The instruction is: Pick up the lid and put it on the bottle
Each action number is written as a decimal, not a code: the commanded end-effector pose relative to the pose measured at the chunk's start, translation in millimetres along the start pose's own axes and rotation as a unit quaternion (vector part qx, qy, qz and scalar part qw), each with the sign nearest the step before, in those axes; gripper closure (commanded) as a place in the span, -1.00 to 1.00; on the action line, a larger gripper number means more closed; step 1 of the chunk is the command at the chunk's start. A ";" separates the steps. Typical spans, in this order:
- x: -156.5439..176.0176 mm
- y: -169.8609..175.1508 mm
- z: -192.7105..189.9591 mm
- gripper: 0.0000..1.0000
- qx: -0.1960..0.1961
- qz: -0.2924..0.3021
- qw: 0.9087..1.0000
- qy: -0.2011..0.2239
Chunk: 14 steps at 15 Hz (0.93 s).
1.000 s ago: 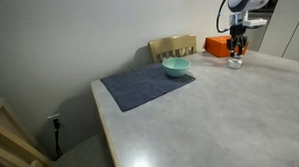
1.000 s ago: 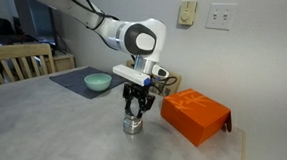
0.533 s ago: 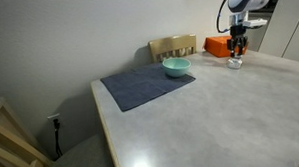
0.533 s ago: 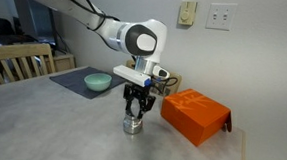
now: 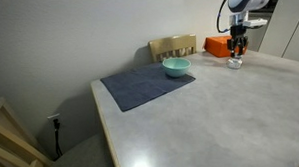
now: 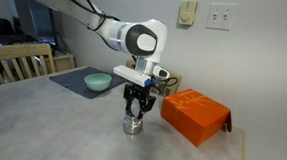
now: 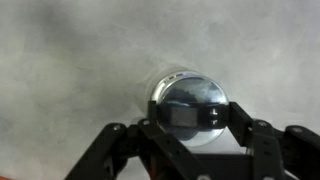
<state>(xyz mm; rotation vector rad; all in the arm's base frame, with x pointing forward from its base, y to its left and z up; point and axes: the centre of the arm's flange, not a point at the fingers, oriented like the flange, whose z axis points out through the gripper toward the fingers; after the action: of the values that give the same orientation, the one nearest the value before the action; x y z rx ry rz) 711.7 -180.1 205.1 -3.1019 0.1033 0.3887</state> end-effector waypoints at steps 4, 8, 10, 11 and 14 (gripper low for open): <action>9.3 5.1 -3.4 0.12 0.012 0.001 1.000 -0.001; 11.2 3.3 0.5 0.12 0.008 0.000 1.000 -0.007; 11.6 2.1 4.3 0.12 0.006 -0.001 1.000 -0.012; 11.9 1.9 6.0 0.12 0.006 -0.001 1.000 -0.014; 13.5 2.1 9.6 0.12 0.006 -0.001 1.000 -0.017</action>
<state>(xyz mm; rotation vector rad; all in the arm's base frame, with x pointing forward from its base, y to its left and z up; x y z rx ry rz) 712.7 -179.4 197.8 -3.0952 0.1007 0.4180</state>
